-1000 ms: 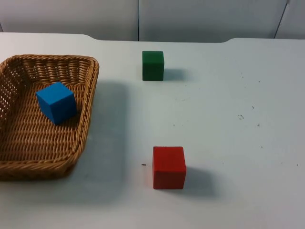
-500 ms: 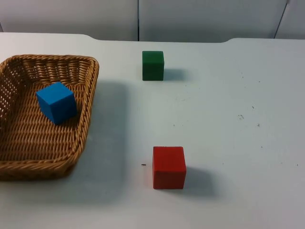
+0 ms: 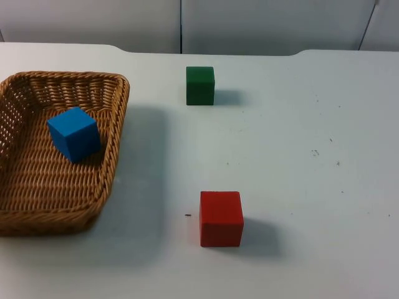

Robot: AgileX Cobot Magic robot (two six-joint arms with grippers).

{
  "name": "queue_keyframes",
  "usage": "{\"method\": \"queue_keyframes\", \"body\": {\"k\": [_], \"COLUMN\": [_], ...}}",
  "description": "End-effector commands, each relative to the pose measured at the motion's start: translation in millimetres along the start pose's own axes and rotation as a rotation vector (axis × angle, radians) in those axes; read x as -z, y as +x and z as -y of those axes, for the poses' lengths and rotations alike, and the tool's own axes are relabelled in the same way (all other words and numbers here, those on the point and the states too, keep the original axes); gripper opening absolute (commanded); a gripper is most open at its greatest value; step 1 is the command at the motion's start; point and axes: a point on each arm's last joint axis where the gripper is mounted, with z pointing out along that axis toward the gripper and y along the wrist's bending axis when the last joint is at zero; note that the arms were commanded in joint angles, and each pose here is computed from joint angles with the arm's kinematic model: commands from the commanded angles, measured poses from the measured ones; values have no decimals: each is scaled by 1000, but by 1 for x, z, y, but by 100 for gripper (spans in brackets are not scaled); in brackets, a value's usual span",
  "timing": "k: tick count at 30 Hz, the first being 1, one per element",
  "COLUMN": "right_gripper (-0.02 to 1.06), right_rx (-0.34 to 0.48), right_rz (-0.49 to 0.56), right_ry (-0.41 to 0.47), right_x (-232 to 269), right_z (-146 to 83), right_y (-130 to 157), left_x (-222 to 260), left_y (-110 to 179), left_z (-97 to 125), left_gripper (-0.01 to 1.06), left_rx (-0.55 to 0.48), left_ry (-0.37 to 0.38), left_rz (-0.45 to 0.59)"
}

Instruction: Pick up the basket with the left hand and place the blue cube into the basket with the right hand.

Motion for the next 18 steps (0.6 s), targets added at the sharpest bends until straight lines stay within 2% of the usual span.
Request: {"method": "queue_keyframes", "body": {"k": [1, 3, 4, 9, 10, 13, 15, 16, 18], "right_gripper": [83, 83, 83, 83, 83, 83, 83, 83, 83], "right_rx": [18, 44, 44, 72, 72, 90, 93, 93, 89], "right_rz": [7, 7, 7, -3, -3, -27, -62, -62, -74], "right_ry": [3, 4, 4, 5, 5, 8, 2, 2, -3], "right_x": [1, 1, 1, -1, -1, -10, -17, -17, -20], "right_z": [0, 0, 0, 0, 0, -1, -2, -2, -3], "right_y": [0, 0, 0, 3, 3, 18, 32, 32, 40], "left_x": [20, 55, 55, 133, 133, 172, 189, 189, 206], "left_y": [-14, -29, -29, -36, -36, -16, 2, 2, 24], "left_z": [10, 28, 28, 77, 77, 102, 113, 113, 125], "left_gripper": [80, 80, 80, 80, 80, 80, 80, 80, 80], "left_rx": [-18, -48, -48, -120, -120, -170, -189, -189, -190], "left_ry": [-14, -23, -23, 8, 8, -11, -30, -30, -44], "left_rz": [79, 204, 204, 406, 406, 486, 509, 509, 538]}}
